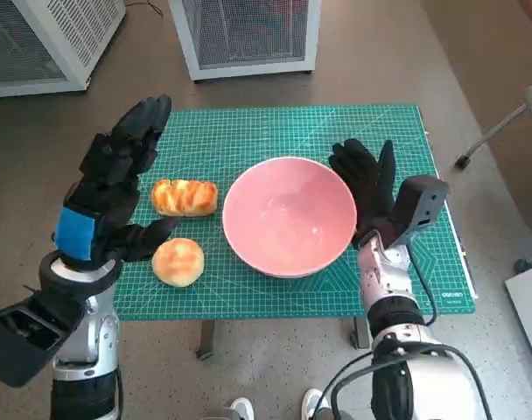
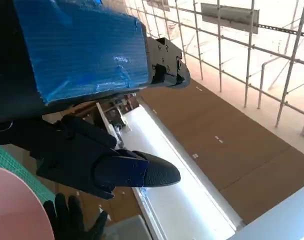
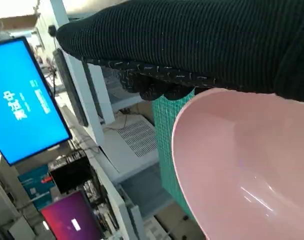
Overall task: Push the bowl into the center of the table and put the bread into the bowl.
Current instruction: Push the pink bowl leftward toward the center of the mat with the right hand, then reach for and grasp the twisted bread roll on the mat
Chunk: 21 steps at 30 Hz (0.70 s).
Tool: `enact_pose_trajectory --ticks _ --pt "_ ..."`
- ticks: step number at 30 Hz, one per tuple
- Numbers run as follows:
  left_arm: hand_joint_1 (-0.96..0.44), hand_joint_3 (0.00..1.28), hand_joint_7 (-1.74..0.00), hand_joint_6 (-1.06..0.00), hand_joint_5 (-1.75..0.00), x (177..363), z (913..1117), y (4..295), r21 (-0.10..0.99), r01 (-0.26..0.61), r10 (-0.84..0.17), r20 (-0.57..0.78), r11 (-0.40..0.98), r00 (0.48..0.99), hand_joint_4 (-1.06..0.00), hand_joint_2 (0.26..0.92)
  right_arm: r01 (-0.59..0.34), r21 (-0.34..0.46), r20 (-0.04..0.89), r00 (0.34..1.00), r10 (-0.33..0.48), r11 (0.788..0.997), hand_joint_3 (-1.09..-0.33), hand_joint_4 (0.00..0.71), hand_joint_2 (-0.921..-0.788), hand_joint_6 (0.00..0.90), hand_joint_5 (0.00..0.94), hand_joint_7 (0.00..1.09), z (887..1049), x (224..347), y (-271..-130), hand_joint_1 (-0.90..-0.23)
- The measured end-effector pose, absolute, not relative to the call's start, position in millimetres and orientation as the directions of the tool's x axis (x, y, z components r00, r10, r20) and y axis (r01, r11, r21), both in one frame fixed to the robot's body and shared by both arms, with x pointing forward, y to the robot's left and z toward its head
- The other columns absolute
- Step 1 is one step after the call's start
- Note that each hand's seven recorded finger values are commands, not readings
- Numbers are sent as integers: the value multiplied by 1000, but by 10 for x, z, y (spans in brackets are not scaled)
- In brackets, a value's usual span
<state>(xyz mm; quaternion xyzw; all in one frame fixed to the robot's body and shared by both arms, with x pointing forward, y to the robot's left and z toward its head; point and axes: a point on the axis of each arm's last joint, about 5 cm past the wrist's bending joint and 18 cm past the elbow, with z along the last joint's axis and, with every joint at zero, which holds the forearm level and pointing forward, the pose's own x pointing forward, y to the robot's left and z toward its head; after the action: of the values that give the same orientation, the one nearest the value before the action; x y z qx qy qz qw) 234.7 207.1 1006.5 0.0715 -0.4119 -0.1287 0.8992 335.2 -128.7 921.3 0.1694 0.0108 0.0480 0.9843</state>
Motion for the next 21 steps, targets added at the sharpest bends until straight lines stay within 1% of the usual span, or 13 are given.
enact_pose_trajectory --ticks 5,8,9,12,13,15,21 --pt "-653 270 -222 -234 -1 2341 10052 2074 233 173 -289 719 957 632 -199 921 -106 322 21 994 105 941 -683 355 -921 204 8 470 9271 3381 -1323 -492" --pt "-653 270 -219 -238 -2 2341 10050 2073 233 173 -289 718 957 632 -200 921 -126 310 67 992 110 942 -683 355 -921 196 7 469 9321 3398 -1357 -498" --pt "-653 268 -217 -239 -2 2341 10050 2072 233 174 -289 718 957 633 -200 921 -135 304 91 989 112 943 -685 353 -921 181 5 489 9341 3403 -1369 -497" --pt "-654 264 -212 -242 -1 2343 10047 2073 232 174 -289 717 957 634 -200 921 -172 279 190 974 121 945 -686 351 -921 146 3 543 9420 3417 -1416 -495" --pt "-655 260 -210 -243 -1 2344 10046 2074 232 173 -289 717 957 635 -200 921 -186 267 225 966 127 945 -681 346 -921 128 2 573 9450 3422 -1431 -500" --pt "-656 258 -207 -245 -1 2346 10044 2075 231 173 -288 716 957 636 -200 921 -216 241 299 944 139 946 -676 343 -921 110 1 598 9513 3429 -1463 -506" --pt "-671 261 -197 -247 0 2367 10059 2097 244 161 -289 710 956 642 -196 921 -302 144 526 830 185 942 -651 350 -921 92 6 624 9730 3433 -1560 -546"
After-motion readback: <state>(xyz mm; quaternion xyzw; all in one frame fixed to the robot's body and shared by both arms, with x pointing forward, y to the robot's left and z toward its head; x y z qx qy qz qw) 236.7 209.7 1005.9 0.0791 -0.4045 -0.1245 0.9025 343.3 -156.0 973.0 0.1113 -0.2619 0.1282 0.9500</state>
